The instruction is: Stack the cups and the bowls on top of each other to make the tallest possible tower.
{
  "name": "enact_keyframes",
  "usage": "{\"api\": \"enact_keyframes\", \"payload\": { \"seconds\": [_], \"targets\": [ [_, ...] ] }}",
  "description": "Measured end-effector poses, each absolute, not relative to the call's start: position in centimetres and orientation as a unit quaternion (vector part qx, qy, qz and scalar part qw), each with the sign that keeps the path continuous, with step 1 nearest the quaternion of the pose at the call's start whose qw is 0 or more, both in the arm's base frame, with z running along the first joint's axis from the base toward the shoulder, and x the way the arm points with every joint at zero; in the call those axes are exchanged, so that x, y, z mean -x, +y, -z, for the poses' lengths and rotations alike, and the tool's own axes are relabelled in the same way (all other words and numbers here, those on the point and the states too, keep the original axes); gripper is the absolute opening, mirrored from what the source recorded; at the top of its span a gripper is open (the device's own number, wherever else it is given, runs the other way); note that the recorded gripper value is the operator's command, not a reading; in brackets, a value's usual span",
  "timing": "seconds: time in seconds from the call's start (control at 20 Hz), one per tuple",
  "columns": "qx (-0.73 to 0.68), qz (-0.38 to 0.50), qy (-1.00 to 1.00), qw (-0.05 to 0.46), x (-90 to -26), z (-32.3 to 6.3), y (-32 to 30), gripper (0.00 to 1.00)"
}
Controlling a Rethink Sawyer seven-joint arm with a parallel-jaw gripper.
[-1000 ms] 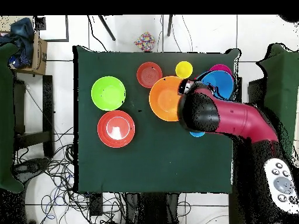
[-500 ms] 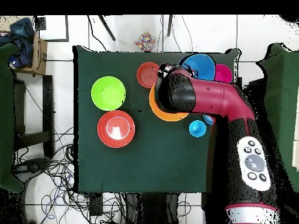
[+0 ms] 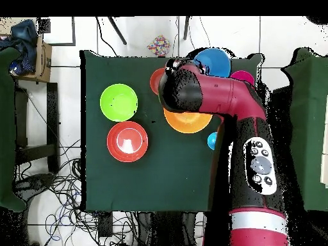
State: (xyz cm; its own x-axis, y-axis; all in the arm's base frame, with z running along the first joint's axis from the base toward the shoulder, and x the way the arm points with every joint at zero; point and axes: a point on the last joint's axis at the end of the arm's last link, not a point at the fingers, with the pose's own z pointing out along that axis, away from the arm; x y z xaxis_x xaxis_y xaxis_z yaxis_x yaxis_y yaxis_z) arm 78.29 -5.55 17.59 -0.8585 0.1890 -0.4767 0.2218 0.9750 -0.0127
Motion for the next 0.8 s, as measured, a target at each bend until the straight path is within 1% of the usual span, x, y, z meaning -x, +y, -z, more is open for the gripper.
{"api": "enact_keyframes", "payload": {
  "seconds": [0.45, 0.8],
  "targets": [
    [-0.105, 0.058, 0.967, 0.226, -77.0, -14.9, -6.4, 0.00],
    [-0.076, 0.085, 0.969, 0.220, -75.8, -13.2, -4.1, 0.00]
  ]
}}
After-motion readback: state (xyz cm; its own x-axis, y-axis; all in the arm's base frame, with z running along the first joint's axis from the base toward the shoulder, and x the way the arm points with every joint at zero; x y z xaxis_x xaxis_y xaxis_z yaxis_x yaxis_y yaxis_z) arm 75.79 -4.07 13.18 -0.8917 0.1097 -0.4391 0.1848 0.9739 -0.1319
